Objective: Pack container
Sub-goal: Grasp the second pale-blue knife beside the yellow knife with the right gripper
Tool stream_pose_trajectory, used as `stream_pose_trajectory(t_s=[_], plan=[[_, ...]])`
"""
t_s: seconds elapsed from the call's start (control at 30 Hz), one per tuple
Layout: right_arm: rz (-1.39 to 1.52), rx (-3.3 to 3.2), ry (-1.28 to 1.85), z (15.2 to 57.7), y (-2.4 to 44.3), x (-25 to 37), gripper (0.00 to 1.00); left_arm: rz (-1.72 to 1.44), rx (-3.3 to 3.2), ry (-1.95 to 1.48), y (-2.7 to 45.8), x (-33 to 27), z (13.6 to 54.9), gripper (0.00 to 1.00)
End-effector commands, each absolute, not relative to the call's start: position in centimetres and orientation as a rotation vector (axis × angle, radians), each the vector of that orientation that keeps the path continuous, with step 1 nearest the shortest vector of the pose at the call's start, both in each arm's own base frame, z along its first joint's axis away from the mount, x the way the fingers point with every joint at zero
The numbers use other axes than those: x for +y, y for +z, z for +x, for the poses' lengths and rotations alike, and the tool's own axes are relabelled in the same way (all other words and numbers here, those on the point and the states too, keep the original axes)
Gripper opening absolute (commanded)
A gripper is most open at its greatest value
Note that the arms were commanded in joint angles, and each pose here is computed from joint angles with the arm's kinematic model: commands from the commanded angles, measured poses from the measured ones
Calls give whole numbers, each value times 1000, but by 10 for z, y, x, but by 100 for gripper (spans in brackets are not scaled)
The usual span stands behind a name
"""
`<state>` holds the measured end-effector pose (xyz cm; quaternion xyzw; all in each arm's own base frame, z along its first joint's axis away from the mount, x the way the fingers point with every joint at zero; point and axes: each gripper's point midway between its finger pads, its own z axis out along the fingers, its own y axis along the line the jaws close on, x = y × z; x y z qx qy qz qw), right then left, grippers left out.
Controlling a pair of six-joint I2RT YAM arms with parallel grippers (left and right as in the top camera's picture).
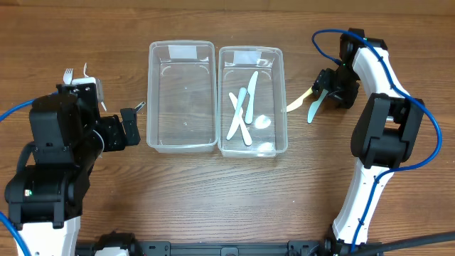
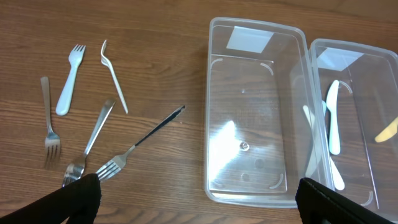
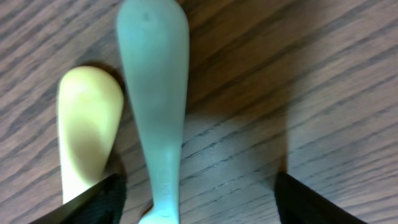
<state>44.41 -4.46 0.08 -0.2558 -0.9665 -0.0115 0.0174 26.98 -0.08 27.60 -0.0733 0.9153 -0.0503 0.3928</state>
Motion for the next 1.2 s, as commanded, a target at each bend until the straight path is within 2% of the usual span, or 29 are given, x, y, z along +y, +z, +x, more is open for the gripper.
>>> stream_pose_trajectory(t_s=[0.0, 0.13, 0.37, 0.73, 0.93, 1.07, 1.17], plan=[[-804, -2944, -37, 431, -17, -43, 63, -161, 2298, -125, 286, -1, 272, 100], [-802, -2941, -37, 431, -17, -43, 39, -161, 2298, -125, 286, -1, 272, 100], [-801, -2935, -35, 429, -17, -42, 22, -161, 2298, -125, 286, -1, 272, 100], [-800, -2936, -35, 429, -17, -42, 14, -161, 2298, -125, 286, -1, 272, 100], [-796, -2942, -35, 431, -11, -43, 5, -161, 2300, -125, 285, -1, 273, 100], [-792, -2992, -46, 443, 20, -41, 4, -161, 2301, -125, 285, -1, 273, 100], [-787, -3084, -51, 456, 64, -39, 4, -161, 2298, -125, 285, -1, 274, 100]])
